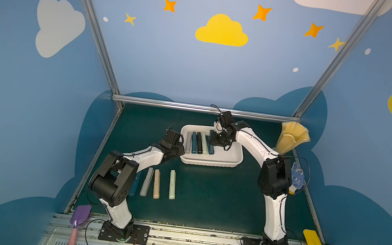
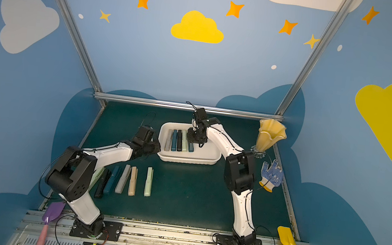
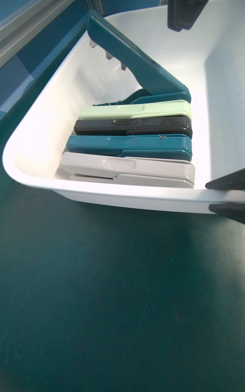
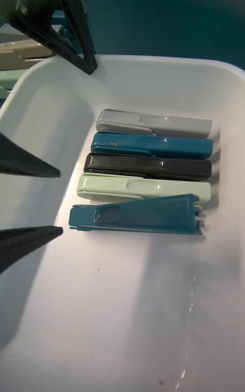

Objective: Put the pruning pliers into the storage box
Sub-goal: Place the pruning pliers in the storage box, then adjust the pruning pliers in the storage box.

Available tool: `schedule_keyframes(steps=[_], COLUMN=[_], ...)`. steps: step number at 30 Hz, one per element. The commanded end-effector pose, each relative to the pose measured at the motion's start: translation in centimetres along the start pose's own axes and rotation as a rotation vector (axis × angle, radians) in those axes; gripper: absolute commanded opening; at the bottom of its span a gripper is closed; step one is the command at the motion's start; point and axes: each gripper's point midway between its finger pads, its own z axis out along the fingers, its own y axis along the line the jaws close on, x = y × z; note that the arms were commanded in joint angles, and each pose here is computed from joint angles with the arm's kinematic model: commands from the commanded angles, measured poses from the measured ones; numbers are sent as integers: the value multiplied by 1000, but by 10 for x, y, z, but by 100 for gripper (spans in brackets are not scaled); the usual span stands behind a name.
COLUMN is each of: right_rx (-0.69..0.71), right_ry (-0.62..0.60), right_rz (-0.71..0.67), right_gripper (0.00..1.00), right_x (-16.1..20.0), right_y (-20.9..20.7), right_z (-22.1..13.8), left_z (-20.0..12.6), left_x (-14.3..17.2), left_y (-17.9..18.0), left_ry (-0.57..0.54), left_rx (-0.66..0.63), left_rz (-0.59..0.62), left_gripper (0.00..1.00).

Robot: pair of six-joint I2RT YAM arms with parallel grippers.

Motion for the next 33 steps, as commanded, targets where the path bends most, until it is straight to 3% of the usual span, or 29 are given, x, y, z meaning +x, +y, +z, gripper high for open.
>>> schedule_keyframes(steps=[1, 15, 33], right_rx=[-3, -19, -22], right_ry=[-48, -103, -67], right_rz=[-1, 18, 30], right_gripper=[31, 16, 13], right_x=[-10, -51, -50], right_y=[2, -12, -14], right_z=[-11, 6, 38], left_z=[-10, -8, -7], left_x=[-11, -11, -13], left_y=[-7, -5, -5], left_ry=[-39, -31, -26], left_rx=[12, -3, -15], left_rz=[0, 3, 15], left_gripper=[13, 13, 13])
